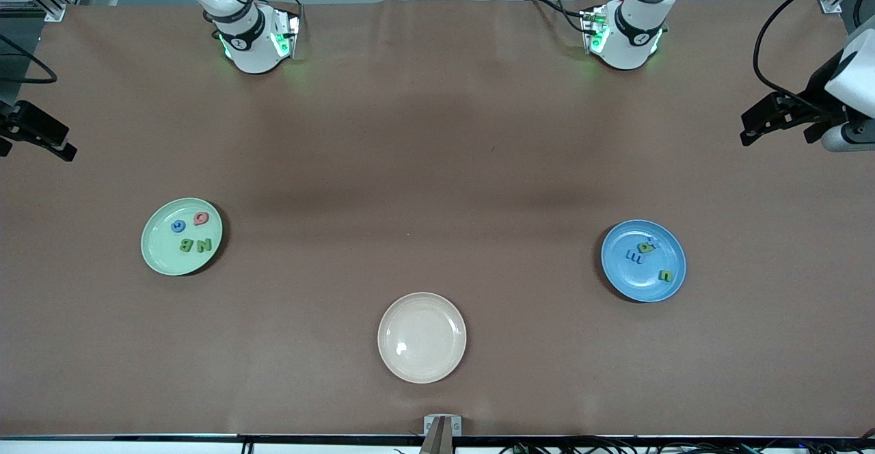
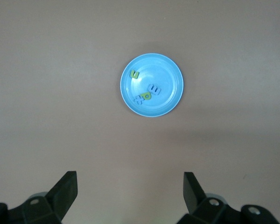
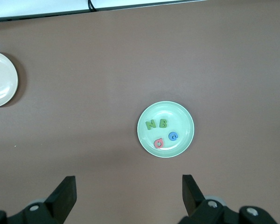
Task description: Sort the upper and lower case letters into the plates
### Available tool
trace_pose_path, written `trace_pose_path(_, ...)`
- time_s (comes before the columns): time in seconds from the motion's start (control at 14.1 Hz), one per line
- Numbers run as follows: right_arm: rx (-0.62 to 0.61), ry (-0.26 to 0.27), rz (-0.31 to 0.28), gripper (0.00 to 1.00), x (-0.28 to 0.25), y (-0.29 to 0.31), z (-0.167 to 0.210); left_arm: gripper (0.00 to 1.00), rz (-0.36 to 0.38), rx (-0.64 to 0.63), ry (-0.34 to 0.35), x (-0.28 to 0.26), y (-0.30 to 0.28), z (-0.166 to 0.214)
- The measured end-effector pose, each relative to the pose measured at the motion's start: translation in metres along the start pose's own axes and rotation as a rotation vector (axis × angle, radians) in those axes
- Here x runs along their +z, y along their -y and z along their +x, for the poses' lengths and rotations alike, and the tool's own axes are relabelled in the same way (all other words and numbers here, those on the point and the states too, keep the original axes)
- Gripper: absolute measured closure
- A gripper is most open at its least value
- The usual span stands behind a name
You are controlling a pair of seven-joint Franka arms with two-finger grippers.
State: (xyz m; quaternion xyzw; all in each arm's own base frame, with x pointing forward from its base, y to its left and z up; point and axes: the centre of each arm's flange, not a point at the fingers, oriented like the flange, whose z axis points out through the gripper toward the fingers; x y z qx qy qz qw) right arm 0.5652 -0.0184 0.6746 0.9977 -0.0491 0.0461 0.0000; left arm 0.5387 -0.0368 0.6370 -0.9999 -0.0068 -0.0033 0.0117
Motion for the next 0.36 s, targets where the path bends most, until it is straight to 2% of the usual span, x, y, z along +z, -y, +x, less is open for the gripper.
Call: trace_pose_path(0.36,0.0,0.0,0.0,0.0,0.0,0.0,0.0,0.0,0.002,0.001,0.013,-0.014,0.001,-0.007)
